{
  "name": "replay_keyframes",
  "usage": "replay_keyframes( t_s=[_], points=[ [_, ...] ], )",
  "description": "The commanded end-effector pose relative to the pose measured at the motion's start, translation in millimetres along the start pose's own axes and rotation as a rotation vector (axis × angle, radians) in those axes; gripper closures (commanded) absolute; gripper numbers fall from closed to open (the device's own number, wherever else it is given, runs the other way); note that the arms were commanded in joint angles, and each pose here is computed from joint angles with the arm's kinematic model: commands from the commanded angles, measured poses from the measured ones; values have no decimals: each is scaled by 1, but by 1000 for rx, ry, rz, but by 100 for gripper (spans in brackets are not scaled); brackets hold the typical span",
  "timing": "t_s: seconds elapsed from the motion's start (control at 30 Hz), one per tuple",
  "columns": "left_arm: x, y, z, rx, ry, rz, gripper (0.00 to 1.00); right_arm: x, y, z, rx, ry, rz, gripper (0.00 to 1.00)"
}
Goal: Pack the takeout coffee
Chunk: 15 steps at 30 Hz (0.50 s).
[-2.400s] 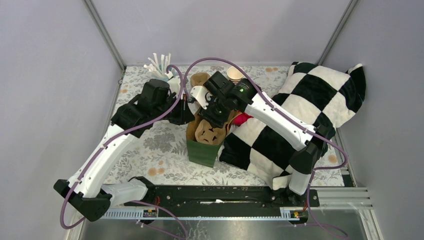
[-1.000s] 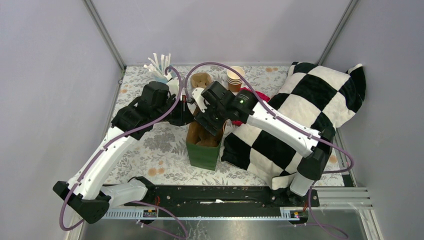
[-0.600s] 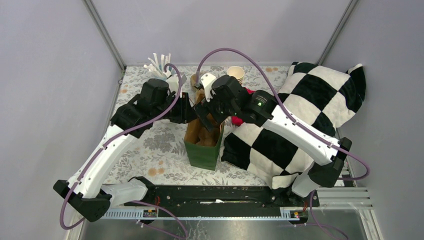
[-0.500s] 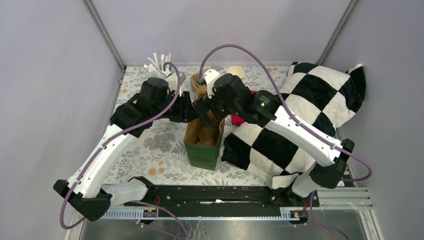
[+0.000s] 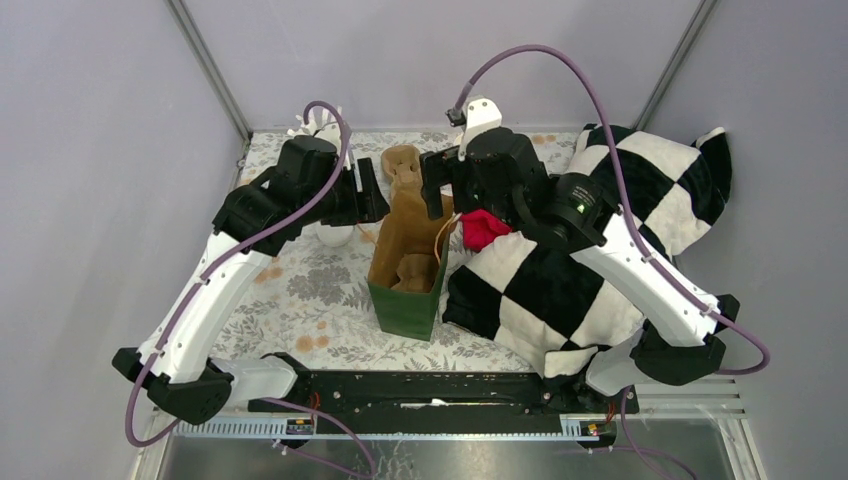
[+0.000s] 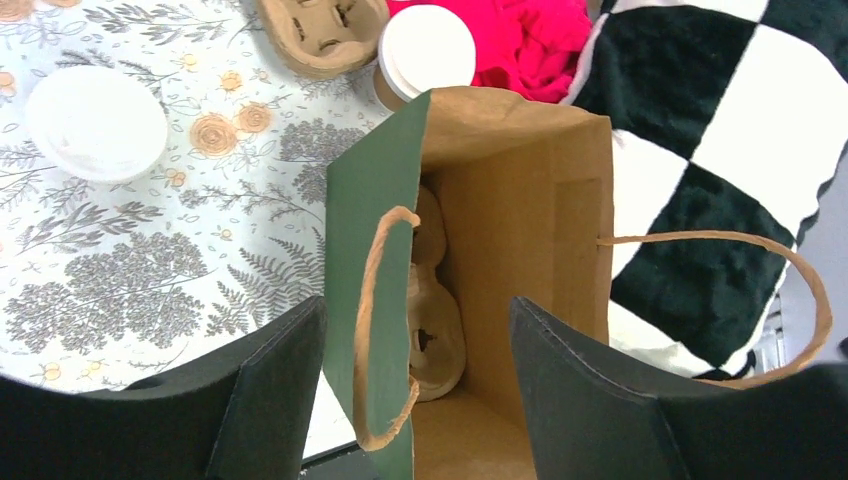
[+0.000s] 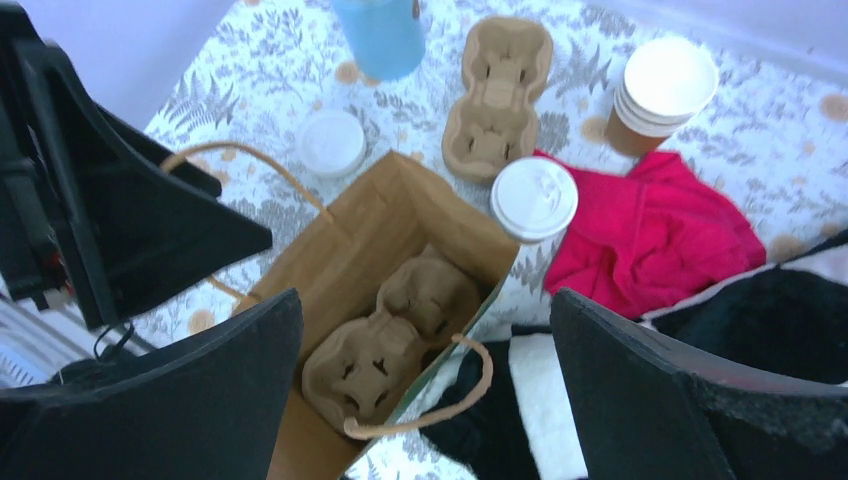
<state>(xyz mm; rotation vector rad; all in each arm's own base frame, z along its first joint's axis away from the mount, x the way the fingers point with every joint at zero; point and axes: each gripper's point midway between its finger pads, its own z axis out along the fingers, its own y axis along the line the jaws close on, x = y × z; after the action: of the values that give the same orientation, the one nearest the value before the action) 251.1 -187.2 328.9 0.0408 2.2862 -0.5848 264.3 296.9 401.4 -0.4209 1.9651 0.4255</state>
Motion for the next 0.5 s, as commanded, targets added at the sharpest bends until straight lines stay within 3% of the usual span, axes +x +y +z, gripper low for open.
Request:
replay_keyframes(
  t_s=[0.0,0.2,0.3,0.4,0.47],
  points=[
    [-17,1,-12,-39,-60,-43,34,32,8,-12,-61,102,68,0],
    [-20,5,-18,-58,-76,-51,47,49,27,-14,-173,155,79,2],
    [-24,3,-19,-63,-79,-56,50,55,22,-15,-151,159,112,11],
    [-23,3,-17,-66,-70,-60,51,60,13,-19,-110,153,141,1],
    [-22,3,-17,-63,-67,-63,51,62,10,-21,-102,146,159,0]
  ],
)
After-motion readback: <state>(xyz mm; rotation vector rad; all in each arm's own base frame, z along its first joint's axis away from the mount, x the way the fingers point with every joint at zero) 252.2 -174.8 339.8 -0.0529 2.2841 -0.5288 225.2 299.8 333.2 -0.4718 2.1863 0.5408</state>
